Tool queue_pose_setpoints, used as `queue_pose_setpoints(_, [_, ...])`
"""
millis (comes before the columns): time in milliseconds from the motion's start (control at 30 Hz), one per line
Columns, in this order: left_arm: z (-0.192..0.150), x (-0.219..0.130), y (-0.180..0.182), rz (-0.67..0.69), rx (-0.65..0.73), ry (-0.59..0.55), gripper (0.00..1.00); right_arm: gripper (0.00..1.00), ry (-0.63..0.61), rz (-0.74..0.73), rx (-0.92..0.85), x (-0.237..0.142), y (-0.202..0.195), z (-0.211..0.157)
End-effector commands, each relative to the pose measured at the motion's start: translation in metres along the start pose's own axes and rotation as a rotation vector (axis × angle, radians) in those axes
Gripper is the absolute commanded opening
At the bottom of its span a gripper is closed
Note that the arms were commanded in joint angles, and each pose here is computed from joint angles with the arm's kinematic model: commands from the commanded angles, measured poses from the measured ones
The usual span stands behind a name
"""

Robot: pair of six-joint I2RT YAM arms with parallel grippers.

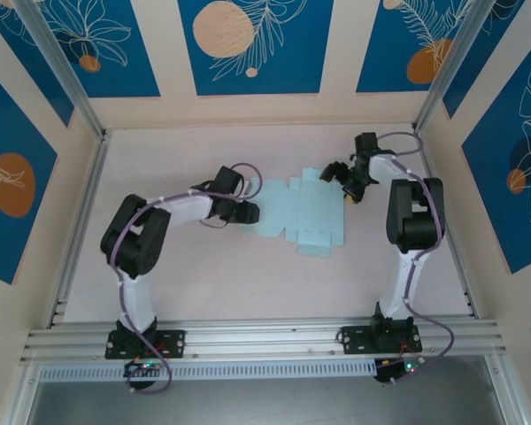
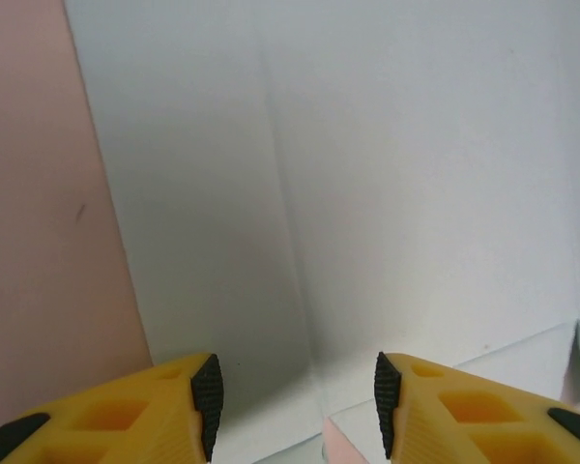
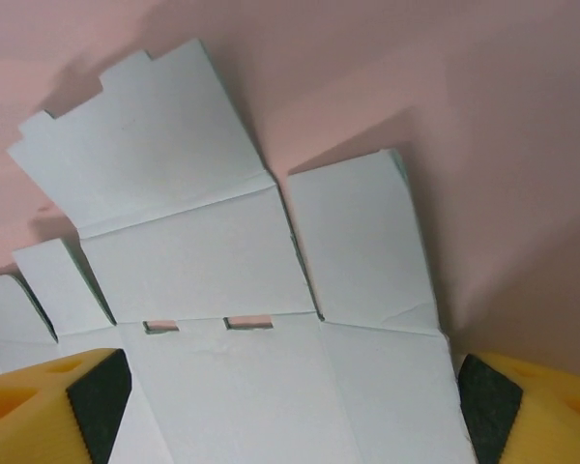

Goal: Fold the paper box

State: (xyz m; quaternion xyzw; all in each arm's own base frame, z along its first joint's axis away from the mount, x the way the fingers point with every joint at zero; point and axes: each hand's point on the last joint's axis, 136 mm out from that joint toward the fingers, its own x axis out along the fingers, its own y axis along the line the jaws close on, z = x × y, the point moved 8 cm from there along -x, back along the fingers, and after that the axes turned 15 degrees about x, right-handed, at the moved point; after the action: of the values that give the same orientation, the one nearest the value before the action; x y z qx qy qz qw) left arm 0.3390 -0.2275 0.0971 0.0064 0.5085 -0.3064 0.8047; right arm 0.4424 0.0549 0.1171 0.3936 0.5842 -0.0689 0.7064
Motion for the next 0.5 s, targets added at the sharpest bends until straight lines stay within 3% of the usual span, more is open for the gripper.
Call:
queue_pose_setpoints(0, [-0.026, -0.008, -0.002, -0.035, -0.126, -0.048, 0.48, 0.88, 0.104, 0.047, -0.098, 0.003, 0.03, -0.014])
queue_pose_setpoints(133, [-0.034, -0.032, -0.004, -0.003, -0.119, -0.08, 0.52, 0.87, 0.073, 0.028, -0.109, -0.022, 0.034, -0.012])
queue_pose_setpoints(333, [-0.012, -0.058, -0.013, 0.005, -0.076, -0.146, 0.53, 0.86, 0.04, 0.083, -0.063, -0.066, 0.0, -0.029])
queue_pose_setpoints(467, [-0.007, -0.06, -0.011, 0.039, -0.06, -0.159, 0.53, 0.84, 0.081, 0.111, -0.043, -0.066, -0.026, -0.047])
